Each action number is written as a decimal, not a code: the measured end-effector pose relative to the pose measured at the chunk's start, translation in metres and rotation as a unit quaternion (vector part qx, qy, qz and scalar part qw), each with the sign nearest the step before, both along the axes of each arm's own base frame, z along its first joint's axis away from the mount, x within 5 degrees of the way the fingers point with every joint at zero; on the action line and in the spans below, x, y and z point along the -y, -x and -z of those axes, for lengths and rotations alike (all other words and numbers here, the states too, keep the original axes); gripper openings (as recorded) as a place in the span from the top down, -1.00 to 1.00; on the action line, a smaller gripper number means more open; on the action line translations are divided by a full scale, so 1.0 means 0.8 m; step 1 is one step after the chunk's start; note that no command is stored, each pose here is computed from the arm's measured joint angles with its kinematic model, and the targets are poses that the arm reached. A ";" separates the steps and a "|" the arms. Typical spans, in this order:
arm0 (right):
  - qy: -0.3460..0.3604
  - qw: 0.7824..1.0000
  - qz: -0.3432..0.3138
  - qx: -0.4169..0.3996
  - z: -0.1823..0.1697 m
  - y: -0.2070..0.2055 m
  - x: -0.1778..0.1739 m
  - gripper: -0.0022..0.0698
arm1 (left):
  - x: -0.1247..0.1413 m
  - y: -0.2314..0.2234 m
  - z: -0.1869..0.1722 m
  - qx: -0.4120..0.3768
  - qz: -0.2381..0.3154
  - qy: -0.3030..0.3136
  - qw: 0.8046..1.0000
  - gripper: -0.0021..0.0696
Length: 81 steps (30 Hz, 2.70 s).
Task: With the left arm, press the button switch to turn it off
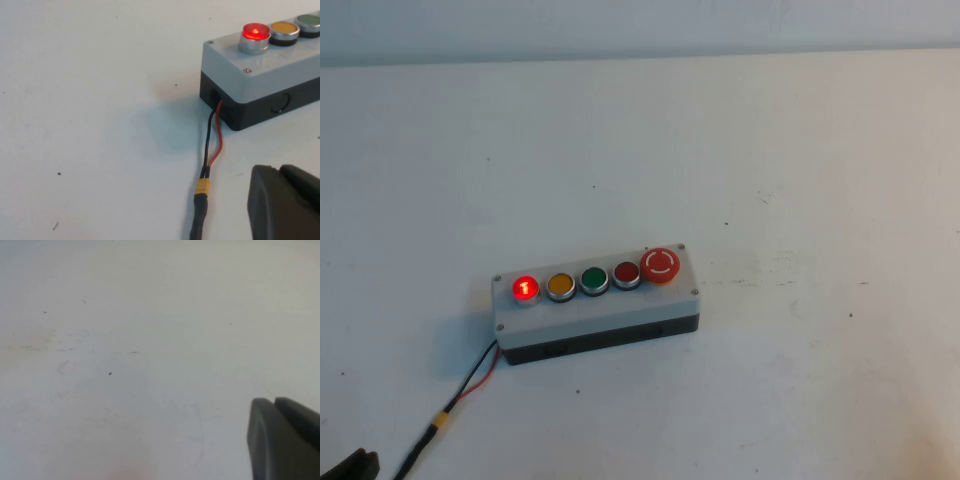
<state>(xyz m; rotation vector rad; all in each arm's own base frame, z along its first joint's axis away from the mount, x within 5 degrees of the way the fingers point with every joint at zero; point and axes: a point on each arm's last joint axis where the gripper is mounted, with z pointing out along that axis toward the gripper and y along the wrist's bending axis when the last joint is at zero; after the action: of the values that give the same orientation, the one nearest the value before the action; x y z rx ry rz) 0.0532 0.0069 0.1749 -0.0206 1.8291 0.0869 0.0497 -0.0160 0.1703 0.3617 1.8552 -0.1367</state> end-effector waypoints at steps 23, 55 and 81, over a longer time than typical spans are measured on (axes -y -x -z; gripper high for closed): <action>0.000 1.000 0.000 0.000 0.000 0.000 0.000 0.98 | 0.000 0.000 -0.001 0.005 -0.001 -0.002 1.000 0.95; 0.000 1.000 0.000 0.000 0.000 0.000 0.000 0.98 | 0.001 -0.006 -0.041 0.056 -0.052 0.397 0.915 0.95; 0.000 1.000 0.000 0.000 0.000 0.000 0.000 0.98 | 0.090 -0.227 -0.179 -0.371 0.054 -0.026 0.927 0.95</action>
<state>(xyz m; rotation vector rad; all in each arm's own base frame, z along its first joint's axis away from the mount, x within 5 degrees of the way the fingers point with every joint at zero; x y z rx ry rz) 0.0532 0.0069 0.1749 -0.0206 1.8291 0.0869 0.2316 -0.0876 0.3131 0.4926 2.5921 -0.3342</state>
